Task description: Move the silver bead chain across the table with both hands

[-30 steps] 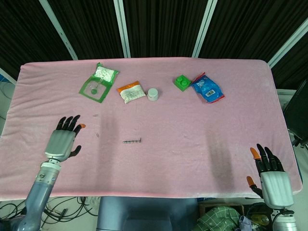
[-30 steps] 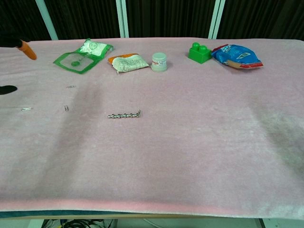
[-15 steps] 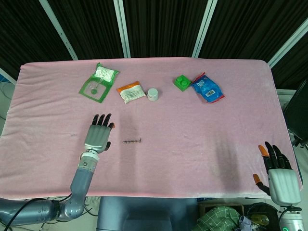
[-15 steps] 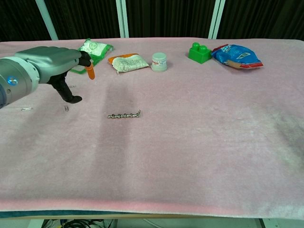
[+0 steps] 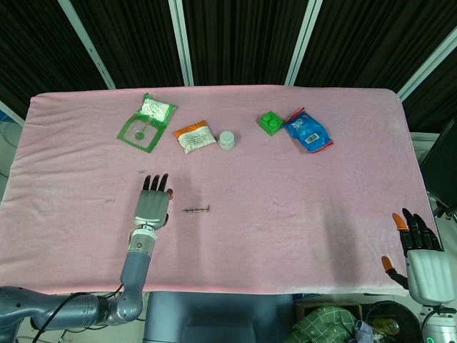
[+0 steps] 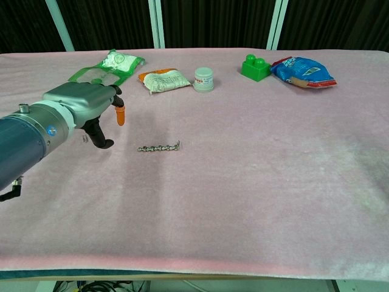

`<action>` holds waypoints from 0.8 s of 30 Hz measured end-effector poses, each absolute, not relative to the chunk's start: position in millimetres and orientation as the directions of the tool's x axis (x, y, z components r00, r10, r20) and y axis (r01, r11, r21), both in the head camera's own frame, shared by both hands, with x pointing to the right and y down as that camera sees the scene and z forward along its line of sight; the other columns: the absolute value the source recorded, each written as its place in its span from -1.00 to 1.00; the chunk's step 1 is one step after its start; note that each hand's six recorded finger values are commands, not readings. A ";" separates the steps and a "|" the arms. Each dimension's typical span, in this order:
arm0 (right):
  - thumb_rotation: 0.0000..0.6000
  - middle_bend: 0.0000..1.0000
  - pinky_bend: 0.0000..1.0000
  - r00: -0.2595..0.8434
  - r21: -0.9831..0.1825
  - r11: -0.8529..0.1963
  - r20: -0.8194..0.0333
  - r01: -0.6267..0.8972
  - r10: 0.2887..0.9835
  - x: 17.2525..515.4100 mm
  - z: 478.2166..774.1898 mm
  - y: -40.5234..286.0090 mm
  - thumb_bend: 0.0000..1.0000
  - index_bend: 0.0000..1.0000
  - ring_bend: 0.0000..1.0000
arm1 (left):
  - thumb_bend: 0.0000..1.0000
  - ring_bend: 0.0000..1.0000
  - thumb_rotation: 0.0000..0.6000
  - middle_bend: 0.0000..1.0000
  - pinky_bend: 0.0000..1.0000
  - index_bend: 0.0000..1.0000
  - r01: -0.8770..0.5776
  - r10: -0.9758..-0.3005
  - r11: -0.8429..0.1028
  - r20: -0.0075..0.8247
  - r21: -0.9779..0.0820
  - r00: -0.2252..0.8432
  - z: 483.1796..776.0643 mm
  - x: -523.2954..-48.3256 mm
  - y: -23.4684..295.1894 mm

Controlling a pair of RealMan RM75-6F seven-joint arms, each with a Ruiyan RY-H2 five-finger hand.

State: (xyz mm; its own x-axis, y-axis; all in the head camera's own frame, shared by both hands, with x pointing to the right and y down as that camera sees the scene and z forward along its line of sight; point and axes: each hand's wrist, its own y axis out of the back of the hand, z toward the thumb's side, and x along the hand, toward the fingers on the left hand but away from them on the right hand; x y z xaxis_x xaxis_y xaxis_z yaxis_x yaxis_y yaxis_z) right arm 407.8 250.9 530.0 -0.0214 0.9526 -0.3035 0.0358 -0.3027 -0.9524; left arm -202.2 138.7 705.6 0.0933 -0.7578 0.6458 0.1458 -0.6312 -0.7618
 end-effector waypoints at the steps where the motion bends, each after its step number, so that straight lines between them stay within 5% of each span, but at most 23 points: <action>1: 1.00 -1.00 -0.65 -0.021 -0.952 -0.303 -0.304 0.035 0.952 407.7 530.2 250.9 -0.61 -0.98 -1.00 | -0.38 -1.00 1.00 -0.94 -1.00 -0.15 0.138 -0.752 -0.637 0.651 -0.758 0.104 707.7 -200.6 139.3; 14: 1.00 -1.00 -0.65 -0.033 -0.954 -0.299 -0.299 0.023 0.954 408.4 531.2 250.4 -0.61 -0.98 -1.00 | -0.45 -1.00 1.00 -0.94 -1.00 -0.08 0.147 -0.702 -0.657 0.672 -0.739 0.237 719.2 -187.5 133.5; 24: 1.00 -1.00 -0.65 -0.039 -0.955 -0.296 -0.297 0.016 0.954 409.2 532.2 250.2 -0.61 -0.98 -1.00 | -0.45 -1.00 1.00 -0.94 -1.00 -0.03 0.144 -0.715 -0.652 0.667 -0.745 0.212 726.0 -185.6 130.1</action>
